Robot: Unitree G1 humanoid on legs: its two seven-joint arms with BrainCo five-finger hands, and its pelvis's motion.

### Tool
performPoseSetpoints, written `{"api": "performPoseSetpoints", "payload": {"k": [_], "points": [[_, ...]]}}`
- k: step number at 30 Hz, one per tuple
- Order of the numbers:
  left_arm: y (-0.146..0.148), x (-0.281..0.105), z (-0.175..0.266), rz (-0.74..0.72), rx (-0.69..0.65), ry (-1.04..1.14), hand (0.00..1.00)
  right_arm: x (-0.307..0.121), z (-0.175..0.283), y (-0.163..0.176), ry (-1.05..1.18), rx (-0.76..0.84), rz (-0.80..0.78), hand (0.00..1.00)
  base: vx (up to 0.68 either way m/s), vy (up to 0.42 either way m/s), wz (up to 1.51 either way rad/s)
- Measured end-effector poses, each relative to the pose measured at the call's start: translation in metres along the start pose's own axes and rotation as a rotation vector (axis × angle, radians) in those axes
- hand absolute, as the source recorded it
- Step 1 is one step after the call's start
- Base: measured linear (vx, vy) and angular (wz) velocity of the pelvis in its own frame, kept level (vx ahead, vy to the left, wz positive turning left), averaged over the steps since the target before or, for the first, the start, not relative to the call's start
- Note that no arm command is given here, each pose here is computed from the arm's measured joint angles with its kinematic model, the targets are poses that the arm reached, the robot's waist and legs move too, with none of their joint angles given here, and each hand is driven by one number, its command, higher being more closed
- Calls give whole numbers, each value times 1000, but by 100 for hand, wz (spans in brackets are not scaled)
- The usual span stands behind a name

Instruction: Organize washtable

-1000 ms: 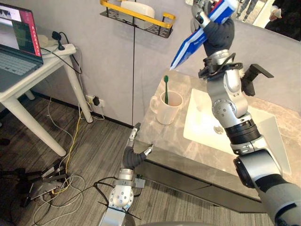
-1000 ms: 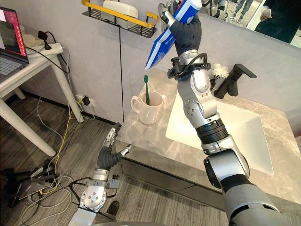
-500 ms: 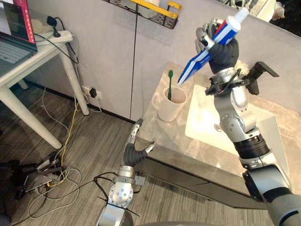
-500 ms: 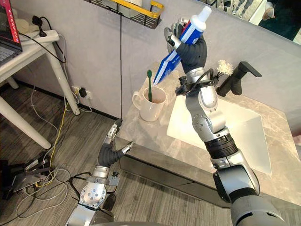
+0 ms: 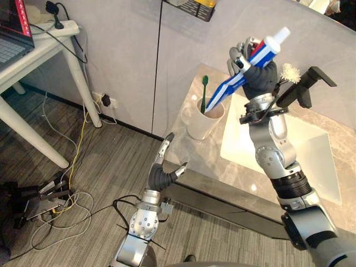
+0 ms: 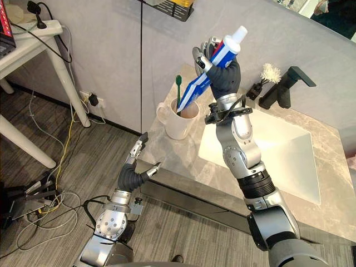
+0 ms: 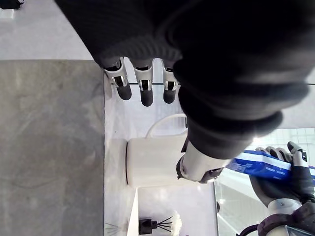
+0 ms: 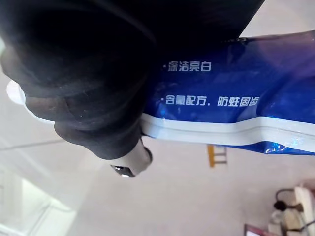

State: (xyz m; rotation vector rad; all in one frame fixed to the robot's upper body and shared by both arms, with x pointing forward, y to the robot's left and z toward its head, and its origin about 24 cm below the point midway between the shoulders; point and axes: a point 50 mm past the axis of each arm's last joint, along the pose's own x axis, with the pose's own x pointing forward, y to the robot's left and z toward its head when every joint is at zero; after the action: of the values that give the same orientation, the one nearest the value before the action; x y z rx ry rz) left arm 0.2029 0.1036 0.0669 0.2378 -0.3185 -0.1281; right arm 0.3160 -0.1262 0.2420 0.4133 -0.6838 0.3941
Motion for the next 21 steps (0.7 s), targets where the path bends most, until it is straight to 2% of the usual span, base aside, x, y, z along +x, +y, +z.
{"api": "performPoseSetpoints", "payload": {"k": [21], "points": [[3, 5, 6, 9, 3, -35, 0, 2, 10, -10, -44, -46, -59, 100, -6, 1, -1]]}}
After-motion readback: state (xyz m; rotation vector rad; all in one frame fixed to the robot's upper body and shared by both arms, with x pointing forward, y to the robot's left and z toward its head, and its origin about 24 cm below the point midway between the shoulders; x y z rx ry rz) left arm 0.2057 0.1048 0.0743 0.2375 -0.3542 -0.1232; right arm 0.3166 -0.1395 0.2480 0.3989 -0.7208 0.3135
